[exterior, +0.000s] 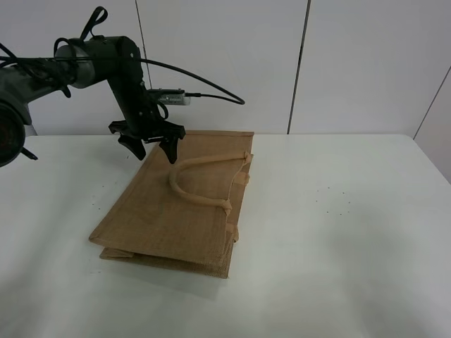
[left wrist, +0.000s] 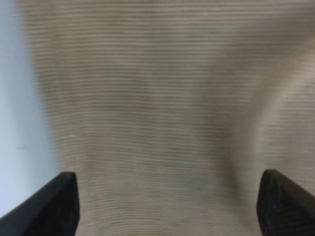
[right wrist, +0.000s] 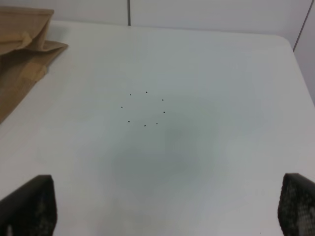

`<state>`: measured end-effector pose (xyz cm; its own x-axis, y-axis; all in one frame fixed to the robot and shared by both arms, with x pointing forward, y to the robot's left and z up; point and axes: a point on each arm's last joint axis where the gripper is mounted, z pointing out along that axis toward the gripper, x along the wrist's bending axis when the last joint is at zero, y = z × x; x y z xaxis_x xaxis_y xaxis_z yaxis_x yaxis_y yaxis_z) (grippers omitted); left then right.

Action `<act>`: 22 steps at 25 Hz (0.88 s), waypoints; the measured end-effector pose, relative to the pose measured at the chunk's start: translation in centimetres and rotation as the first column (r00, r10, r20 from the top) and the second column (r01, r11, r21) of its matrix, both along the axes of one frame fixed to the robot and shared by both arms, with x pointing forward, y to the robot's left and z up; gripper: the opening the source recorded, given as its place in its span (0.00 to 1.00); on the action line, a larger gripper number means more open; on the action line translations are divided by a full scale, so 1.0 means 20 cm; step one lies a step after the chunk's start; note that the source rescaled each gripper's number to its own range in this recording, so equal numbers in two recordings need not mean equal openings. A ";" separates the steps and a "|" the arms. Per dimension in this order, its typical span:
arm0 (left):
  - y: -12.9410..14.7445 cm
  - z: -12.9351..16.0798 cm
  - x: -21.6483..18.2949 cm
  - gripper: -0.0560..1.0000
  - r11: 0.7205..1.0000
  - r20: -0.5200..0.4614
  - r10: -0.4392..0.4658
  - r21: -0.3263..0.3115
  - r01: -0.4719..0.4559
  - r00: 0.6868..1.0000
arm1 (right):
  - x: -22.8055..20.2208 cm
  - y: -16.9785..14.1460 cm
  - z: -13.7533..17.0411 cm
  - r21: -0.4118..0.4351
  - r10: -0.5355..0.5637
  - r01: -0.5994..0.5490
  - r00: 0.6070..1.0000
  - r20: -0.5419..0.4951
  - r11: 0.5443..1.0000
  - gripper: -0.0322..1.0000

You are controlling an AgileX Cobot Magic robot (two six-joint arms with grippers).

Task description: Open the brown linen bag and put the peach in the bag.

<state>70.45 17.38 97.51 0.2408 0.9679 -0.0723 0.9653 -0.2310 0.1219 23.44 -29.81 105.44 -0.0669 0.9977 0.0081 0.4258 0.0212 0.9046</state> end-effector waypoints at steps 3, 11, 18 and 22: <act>0.13 0.00 0.03 0.99 0.998 0.003 0.056 0.013 -0.056 0.998 | 0.00 0.00 0.00 0.000 0.000 0.000 1.000 0.000 1.000 1.00; 0.55 0.00 0.08 0.99 0.972 0.003 0.233 0.018 -0.233 0.973 | 0.00 0.00 0.00 0.000 0.000 0.000 1.000 0.000 1.000 1.00; 0.62 0.06 0.01 0.99 0.962 -0.005 0.272 0.021 -0.272 0.962 | 0.00 0.00 0.00 0.000 0.000 0.000 1.000 0.000 1.000 1.00; 0.62 0.18 -0.11 0.99 0.962 -0.005 0.272 0.021 -0.272 0.962 | 0.00 0.00 0.00 0.000 0.000 0.000 1.000 0.000 1.000 1.00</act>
